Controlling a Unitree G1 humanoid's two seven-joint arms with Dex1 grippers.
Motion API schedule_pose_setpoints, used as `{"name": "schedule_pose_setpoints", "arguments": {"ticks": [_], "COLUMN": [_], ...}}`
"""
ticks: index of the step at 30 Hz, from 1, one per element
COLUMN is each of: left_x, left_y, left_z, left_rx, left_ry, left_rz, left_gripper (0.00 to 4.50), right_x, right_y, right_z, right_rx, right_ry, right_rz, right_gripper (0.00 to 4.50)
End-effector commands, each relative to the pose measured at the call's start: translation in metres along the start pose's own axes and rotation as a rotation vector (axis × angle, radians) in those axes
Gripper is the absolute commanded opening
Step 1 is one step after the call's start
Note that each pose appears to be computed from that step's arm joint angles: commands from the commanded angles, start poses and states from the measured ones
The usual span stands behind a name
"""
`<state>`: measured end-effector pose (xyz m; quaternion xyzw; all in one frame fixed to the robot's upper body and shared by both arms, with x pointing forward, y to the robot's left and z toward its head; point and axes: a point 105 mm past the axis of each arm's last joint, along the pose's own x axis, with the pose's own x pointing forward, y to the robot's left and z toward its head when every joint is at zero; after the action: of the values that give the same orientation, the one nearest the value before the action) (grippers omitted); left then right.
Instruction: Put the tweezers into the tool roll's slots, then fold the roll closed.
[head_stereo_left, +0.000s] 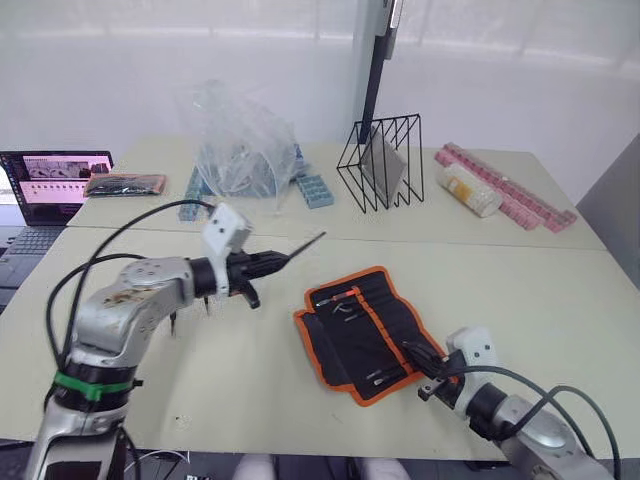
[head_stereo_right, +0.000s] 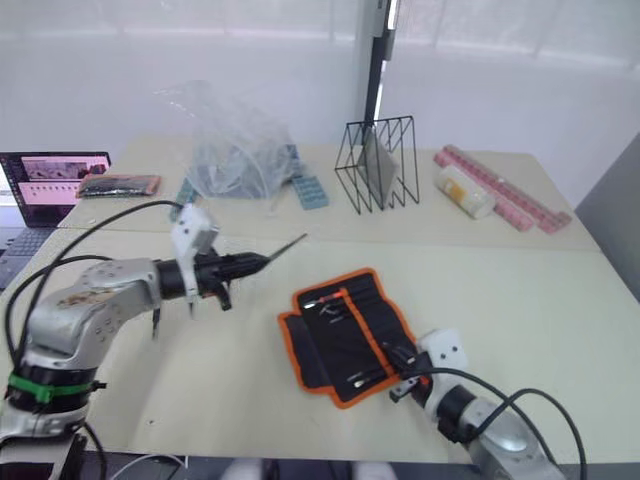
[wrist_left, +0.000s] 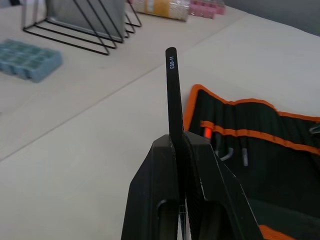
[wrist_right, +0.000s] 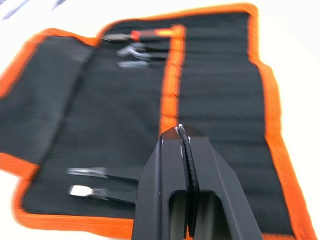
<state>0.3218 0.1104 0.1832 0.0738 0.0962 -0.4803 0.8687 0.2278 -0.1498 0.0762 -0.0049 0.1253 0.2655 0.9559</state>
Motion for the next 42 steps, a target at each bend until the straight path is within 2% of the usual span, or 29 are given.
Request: {"name": "schedule_pose_setpoints", "arguments": {"ticks": [1,4,6,11,17,19,32,42], "left_x": [0.017,0.024,0.027,0.029,0.032,0.034,0.050,0.066], "left_y": [-0.020,-0.034,-0.044,-0.065,-0.062,-0.058,-0.055,-0.068], "left_z": [0.009,0.014,0.011,-0.011,-0.030,-0.034,-0.037,-0.037], "left_rx": [0.014,-0.018,-0.052,-0.039,0.043,0.070,0.141,0.186], "left_ry": [0.015,0.017,0.054,0.242,0.453,0.485,0.542,0.551], "left_rz": [-0.104,-0.177,-0.215,-0.267,-0.215,-0.189,-0.162,-0.230], "left_gripper": [0.00,0.00,0.00,0.00,0.00,0.00,0.00,0.00], "right_x": [0.001,0.000,-0.001,-0.001,0.001,0.001,0.002,-0.003], "right_y": [-0.001,-0.002,-0.004,-0.009,-0.005,-0.003,0.009,0.018], "right_z": [-0.001,-0.006,-0.012,-0.022,-0.020,-0.020,-0.023,-0.029], "right_rx": [-0.002,0.003,0.003,0.010,0.001,-0.007,-0.025,-0.042], "right_ry": [-0.033,-0.029,-0.011,0.027,0.016,0.015,0.016,0.043], "right_rz": [-0.028,-0.040,-0.053,-0.088,-0.079,-0.075,-0.068,-0.069], "right_gripper": [0.05,0.05,0.05,0.05,0.05,0.05,0.05,0.05]}}
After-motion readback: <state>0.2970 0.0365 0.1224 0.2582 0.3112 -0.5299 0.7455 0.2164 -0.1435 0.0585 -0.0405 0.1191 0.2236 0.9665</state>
